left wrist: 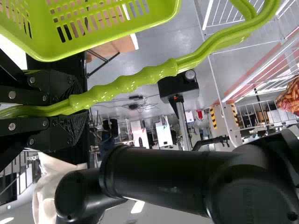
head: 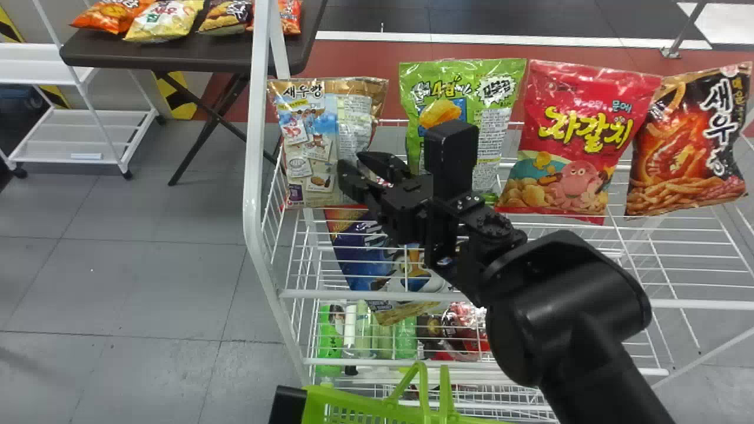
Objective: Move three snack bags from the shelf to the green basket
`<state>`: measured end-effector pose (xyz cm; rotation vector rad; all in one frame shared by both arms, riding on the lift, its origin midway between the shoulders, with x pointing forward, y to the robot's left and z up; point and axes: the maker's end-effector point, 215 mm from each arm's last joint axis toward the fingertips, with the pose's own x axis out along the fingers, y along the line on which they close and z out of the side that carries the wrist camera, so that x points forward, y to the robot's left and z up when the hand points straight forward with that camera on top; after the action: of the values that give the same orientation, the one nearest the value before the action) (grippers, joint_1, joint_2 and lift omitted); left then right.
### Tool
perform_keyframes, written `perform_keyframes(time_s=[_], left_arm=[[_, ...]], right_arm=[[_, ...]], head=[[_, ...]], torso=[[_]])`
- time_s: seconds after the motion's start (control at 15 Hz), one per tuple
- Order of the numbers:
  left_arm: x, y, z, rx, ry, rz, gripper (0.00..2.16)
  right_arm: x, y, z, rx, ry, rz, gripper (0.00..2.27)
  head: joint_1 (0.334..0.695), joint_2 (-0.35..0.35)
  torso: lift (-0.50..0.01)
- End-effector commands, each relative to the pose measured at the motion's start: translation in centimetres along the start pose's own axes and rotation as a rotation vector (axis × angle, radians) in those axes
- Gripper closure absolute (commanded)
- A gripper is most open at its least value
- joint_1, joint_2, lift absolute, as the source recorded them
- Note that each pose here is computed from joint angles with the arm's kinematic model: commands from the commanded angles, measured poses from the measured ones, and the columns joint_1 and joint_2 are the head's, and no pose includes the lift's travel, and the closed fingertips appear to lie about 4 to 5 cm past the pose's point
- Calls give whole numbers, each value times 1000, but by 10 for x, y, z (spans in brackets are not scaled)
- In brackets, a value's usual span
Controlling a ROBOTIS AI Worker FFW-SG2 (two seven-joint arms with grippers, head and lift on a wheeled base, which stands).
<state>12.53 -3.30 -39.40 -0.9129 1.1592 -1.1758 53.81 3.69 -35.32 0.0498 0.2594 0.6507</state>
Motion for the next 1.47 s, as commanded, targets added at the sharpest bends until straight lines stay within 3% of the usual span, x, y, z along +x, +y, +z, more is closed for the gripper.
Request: perform_keyframes(time_s=[0.0,0.53,0.8,0.93,1.0,1.2,1.27,1.4], left_arm=[[1,2,-1,-7,0,0,1750],[4,1,1,23,-13,2,1750],[3,0,6,38,-20,3,1754],[3,1,9,51,-29,3,1754],[3,0,9,54,-29,2,1754],[7,0,8,58,-24,3,1754],[8,0,10,67,-26,3,1754],[9,-2,13,80,-29,2,1754]], right_arm=[[0,-4,4,-9,6,-3,2192],[-54,36,15,-33,44,64,2196],[-117,18,11,-54,129,-4,2196],[-160,-4,13,-71,176,-68,2192],[-180,-12,13,-62,197,-89,2196],[-241,-30,24,3,235,-108,2196],[-261,-32,22,18,263,-121,2196],[-298,-41,15,27,329,-165,2196]], head=[[695,8],[695,4],[695,-30],[695,-77],[695,-142],[695,-253],[695,-330],[695,-350]], torso=[[-43],[-43],[-43],[-43],[-43],[-43],[-43],[-43]])
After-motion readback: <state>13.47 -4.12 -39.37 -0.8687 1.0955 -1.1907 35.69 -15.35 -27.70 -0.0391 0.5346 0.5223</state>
